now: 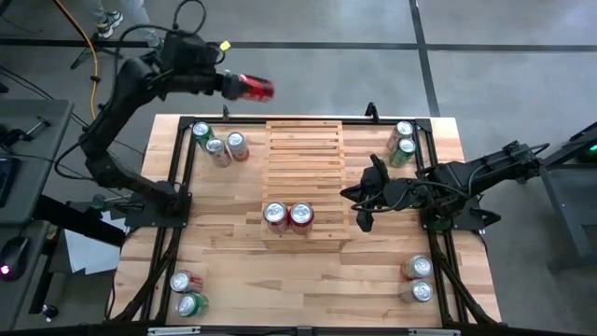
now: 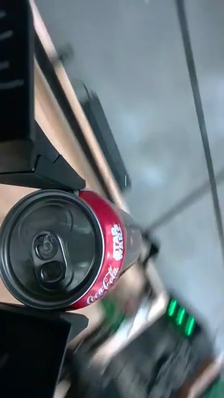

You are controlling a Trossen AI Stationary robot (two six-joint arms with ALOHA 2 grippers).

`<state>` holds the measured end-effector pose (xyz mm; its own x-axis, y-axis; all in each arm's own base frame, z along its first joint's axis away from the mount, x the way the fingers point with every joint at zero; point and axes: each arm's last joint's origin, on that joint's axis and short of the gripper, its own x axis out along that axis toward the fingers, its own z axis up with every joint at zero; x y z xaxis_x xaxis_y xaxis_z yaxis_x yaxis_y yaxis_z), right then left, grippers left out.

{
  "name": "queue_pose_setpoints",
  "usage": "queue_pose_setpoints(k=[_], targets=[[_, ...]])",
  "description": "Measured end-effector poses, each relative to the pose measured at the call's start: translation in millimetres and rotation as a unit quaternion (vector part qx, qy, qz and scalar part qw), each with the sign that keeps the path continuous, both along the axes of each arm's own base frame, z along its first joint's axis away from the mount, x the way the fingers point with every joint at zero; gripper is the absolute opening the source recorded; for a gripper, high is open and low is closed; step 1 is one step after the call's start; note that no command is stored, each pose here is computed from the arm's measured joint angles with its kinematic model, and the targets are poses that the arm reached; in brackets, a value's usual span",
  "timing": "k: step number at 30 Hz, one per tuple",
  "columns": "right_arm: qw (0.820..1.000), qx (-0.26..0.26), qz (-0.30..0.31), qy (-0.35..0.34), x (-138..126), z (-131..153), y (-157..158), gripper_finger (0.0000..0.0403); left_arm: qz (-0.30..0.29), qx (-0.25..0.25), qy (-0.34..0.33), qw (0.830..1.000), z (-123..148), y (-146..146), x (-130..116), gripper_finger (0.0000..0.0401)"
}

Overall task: Place canned beverage on shelf
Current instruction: Put the top red soda can on the shelf aligned with the other red soda cans

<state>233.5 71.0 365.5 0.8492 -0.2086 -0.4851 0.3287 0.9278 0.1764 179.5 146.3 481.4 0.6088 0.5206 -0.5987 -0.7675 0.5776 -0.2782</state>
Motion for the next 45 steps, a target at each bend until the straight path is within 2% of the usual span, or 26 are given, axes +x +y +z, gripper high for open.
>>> queue_pose_setpoints(k=[4,8,10,16,22,35,45], targets=[[1.000,0.002,-0.001,-0.007,0.7,1.2,0.2,0.0000,-0.123,0.020,-0.016,0.992,13.4,-48.5,15.3,0.0117],[1.000,0.007,-0.001,-0.023,2.3,3.9,0.7,0.0000,-0.245,0.040,-0.008,0.969,14.3,-92.4,32.8,0.0117],[1.000,0.008,-0.001,-0.030,2.9,5.1,1.0,0.0000,-0.286,0.054,0.006,0.957,11.0,-111.4,44.0,0.0117],[0.999,0.009,0.000,-0.038,3.7,6.6,1.3,0.0000,-0.298,0.103,0.082,0.946,-11.6,-141.5,84.3,0.0117],[0.999,0.014,-0.002,-0.042,4.0,7.1,1.3,0.0000,-0.322,0.093,0.127,0.934,-33.6,-145.0,112.7,0.0117],[0.999,0.008,-0.016,-0.045,4.0,7.2,0.5,0.0000,-0.313,0.082,0.187,0.928,-46.4,-141.3,114.8,0.0118],[0.998,0.001,-0.029,-0.048,3.9,7.4,-0.3,0.0000,-0.352,0.085,0.227,0.904,-53.0,-142.2,114.1,0.0129]])
